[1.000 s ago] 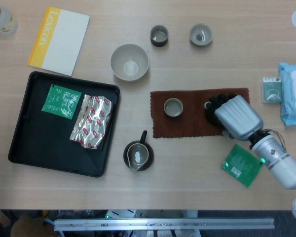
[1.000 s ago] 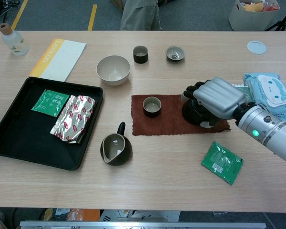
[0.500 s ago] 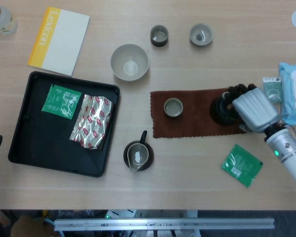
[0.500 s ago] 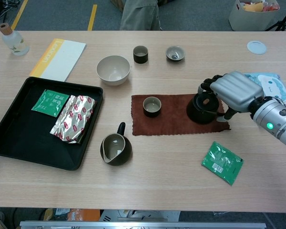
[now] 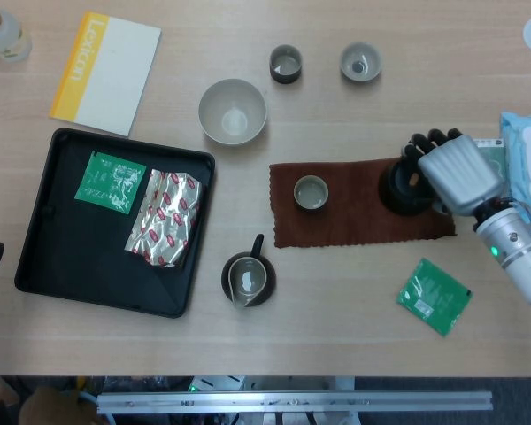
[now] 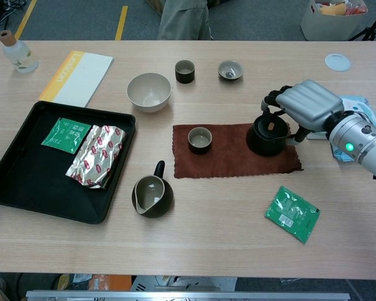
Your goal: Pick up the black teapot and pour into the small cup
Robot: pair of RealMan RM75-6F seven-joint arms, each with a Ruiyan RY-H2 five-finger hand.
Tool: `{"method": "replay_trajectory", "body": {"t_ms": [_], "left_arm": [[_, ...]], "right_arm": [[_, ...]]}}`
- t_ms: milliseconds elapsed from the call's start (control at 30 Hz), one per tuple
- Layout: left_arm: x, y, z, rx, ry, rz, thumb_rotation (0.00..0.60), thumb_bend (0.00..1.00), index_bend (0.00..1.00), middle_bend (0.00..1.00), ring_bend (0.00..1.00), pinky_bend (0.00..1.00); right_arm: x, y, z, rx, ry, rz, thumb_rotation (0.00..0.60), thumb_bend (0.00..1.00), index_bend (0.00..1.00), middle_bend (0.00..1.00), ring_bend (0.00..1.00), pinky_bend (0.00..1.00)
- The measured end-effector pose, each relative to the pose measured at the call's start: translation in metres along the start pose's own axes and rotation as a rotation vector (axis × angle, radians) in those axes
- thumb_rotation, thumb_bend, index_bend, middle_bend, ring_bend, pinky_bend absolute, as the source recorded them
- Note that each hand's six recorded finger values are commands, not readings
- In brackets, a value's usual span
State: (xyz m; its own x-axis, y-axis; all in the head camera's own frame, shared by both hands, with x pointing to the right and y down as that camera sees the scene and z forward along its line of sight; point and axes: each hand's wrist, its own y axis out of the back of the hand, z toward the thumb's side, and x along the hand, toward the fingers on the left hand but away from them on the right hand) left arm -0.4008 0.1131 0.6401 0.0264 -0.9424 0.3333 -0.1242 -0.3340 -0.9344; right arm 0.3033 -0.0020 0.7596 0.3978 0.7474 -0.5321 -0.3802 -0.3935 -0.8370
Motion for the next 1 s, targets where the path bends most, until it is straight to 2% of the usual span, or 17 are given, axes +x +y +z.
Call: {"method": "replay_trajectory", "body": {"t_ms": [67, 267, 533, 633, 767, 933, 1000], "left_arm": [[-0.001, 0.0, -0.001, 0.0, 0.002, 0.0, 0.6, 0.29, 0.11, 0.15, 0.16, 0.17], [-0.001, 0.0, -0.001, 0.001, 0.001, -0.001, 0.6, 0.29, 0.11, 0.15, 0.16, 0.17], [0.001, 0.001, 0.004, 0.002, -0.013, 0.002, 0.6, 0.29, 0.11, 0.15, 0.16, 0.17], [0.001, 0.001, 0.005, 0.004, -0.016, 0.002, 0.6, 0.29, 0.11, 0.15, 0.16, 0.17], [0.001, 0.002, 0.005, 0.003, -0.016, 0.002, 0.6, 0.29, 0.11, 0.15, 0.16, 0.17], [0.001, 0.0, 0.005, 0.004, -0.014, -0.004, 0.6, 0.29, 0.11, 0.15, 0.16, 0.17], [0.0, 0.0, 0.004, 0.003, -0.012, -0.005, 0.6, 0.29, 0.11, 0.15, 0.16, 0.17]], "right_arm": [[0.001, 0.0, 0.002, -0.009, 0.012, 0.012, 0.6, 0.0, 0.27, 0.27, 0.26, 0.4], [0.009, 0.0, 0.0, -0.052, 0.027, 0.062, 0.6, 0.0, 0.12, 0.22, 0.24, 0.4], [0.02, 0.012, -0.004, -0.148, 0.032, 0.07, 0.6, 0.0, 0.11, 0.22, 0.24, 0.4], [0.022, 0.02, -0.008, -0.21, 0.029, 0.066, 0.596, 0.0, 0.1, 0.26, 0.24, 0.4], [0.021, 0.035, -0.022, -0.263, 0.014, 0.058, 0.524, 0.0, 0.1, 0.33, 0.24, 0.4], [0.01, 0.044, -0.031, -0.28, 0.0, 0.069, 0.465, 0.01, 0.11, 0.34, 0.25, 0.4], [0.004, 0.046, -0.032, -0.291, -0.002, 0.081, 0.441, 0.01, 0.14, 0.34, 0.26, 0.4]]}}
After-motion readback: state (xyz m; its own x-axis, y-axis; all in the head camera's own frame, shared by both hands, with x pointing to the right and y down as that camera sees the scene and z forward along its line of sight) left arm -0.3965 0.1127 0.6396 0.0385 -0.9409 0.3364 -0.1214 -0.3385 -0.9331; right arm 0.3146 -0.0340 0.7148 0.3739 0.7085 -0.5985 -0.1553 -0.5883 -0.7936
